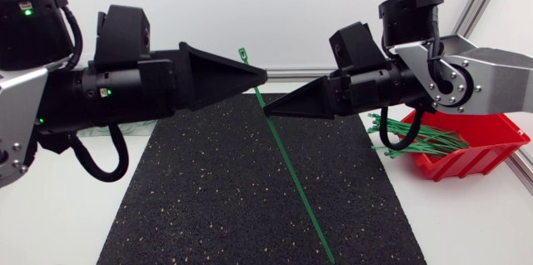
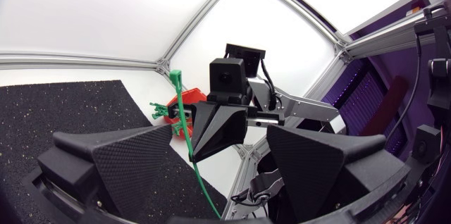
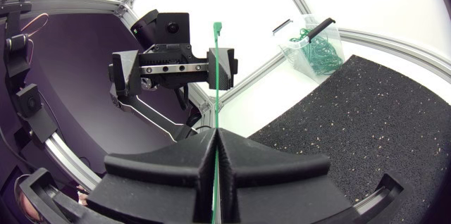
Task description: Take a green cable tie from the red box, thread the tail through the head to close it, then place it in the transparent bin on the left.
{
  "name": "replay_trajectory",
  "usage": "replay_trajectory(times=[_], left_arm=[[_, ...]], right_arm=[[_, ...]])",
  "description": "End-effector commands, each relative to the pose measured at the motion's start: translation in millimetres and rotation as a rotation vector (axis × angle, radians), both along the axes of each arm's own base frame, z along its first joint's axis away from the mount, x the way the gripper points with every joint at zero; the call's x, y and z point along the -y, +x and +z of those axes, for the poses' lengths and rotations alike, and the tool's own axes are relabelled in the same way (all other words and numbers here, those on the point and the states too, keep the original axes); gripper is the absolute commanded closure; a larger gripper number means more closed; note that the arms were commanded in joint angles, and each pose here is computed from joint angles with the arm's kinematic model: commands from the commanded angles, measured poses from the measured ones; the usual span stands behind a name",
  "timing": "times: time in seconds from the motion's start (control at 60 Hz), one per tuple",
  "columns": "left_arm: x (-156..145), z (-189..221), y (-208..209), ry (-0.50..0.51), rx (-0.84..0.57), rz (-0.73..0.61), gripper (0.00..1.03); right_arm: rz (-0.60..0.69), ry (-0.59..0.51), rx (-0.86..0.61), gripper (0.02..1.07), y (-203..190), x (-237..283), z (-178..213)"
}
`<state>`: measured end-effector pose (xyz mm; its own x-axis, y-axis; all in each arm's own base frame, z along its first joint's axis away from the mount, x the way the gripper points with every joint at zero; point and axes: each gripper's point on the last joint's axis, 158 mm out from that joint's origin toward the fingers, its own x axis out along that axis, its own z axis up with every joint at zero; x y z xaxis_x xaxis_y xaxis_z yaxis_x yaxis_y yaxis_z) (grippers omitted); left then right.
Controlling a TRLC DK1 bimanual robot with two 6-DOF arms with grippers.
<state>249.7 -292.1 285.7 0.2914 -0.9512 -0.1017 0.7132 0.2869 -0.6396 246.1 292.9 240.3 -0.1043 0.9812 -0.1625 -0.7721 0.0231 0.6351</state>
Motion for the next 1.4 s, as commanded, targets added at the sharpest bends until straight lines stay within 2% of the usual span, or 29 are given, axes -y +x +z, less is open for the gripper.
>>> replay_trajectory(times=[0.0, 0.05, 0.2, 0.45, 0.567, 0.733, 0.8, 1.3, 1.383], left_arm=[[7, 13, 2, -0.030, 0.000, -0.019, 0.20], [8, 12, 3, -0.030, -0.006, -0.018, 0.24], [6, 10, 13, -0.040, -0.022, 0.002, 0.45], [1, 12, 19, -0.055, -0.026, 0.025, 0.48], [-3, 13, 23, -0.058, -0.024, 0.043, 0.65], [-3, 12, 25, -0.058, -0.023, 0.053, 0.69], [-3, 14, 26, -0.060, -0.019, 0.060, 0.77], [-2, 10, 32, -0.055, -0.027, 0.082, 0.79], [-3, 10, 33, -0.056, -0.026, 0.088, 0.87]], right_arm=[[-0.003, 0.010, -0.013, 1.01, 7, 1, 4], [-0.003, 0.012, -0.014, 1.01, 8, 2, 4], [-0.001, 0.018, -0.018, 1.01, 8, 4, 5], [0.004, 0.022, -0.016, 1.01, 4, 5, 4], [0.010, 0.023, -0.013, 1.01, 1, 4, 6], [0.018, 0.023, -0.015, 1.01, -2, 2, 5], [0.023, 0.025, -0.016, 1.01, -3, 2, 5], [0.042, 0.027, -0.015, 1.01, -12, -1, 7], [0.044, 0.027, -0.018, 1.01, -13, -2, 6]])
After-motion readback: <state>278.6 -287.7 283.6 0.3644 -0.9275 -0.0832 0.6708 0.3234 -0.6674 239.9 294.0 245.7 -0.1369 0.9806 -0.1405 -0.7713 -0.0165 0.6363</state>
